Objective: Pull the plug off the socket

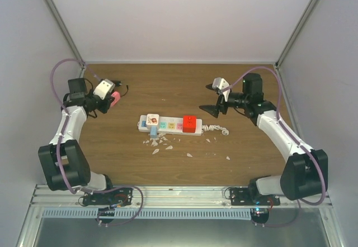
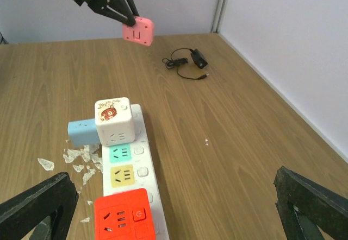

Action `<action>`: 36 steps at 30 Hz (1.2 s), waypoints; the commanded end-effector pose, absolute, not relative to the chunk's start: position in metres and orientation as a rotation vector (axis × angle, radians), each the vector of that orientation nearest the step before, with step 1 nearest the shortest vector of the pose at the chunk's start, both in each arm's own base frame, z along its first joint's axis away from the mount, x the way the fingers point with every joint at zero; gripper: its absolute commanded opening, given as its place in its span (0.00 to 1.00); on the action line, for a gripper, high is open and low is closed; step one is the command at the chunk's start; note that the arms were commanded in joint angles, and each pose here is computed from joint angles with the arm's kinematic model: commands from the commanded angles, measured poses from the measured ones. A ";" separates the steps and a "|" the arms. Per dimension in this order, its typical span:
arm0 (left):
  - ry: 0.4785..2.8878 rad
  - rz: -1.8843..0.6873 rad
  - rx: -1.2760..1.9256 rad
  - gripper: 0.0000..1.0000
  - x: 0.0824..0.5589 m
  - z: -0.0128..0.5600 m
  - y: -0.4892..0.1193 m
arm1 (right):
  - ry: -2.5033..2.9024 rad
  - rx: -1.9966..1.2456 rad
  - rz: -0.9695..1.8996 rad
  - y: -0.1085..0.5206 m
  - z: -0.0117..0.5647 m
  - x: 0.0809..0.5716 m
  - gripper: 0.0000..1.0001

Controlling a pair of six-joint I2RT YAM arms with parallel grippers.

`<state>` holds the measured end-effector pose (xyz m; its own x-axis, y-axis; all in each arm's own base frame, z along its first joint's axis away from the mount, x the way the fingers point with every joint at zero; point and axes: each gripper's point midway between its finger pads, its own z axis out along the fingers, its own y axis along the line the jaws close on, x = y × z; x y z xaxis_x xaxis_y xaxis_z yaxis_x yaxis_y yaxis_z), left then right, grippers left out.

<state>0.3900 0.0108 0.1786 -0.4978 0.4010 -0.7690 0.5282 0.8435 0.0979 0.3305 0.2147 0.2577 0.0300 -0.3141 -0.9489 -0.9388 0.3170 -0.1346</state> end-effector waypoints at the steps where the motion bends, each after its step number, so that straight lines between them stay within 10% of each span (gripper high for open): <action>1: 2.124 0.149 0.683 0.02 0.410 0.179 0.054 | 1.515 -1.206 0.669 0.208 0.270 0.328 1.00; 30: 2.153 0.617 0.814 0.08 0.543 0.093 0.129 | 1.575 -1.178 0.723 0.211 0.239 0.371 0.99; 36: 2.203 0.593 0.834 0.23 0.540 0.070 0.124 | 1.573 -1.189 0.737 0.213 0.237 0.379 0.99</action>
<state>0.5312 0.1242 0.0697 -0.5680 0.6934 -0.4433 0.4038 0.7042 0.5840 0.3717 0.2121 0.2257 -0.0634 -0.3498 -0.9347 -0.9348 0.3489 -0.0671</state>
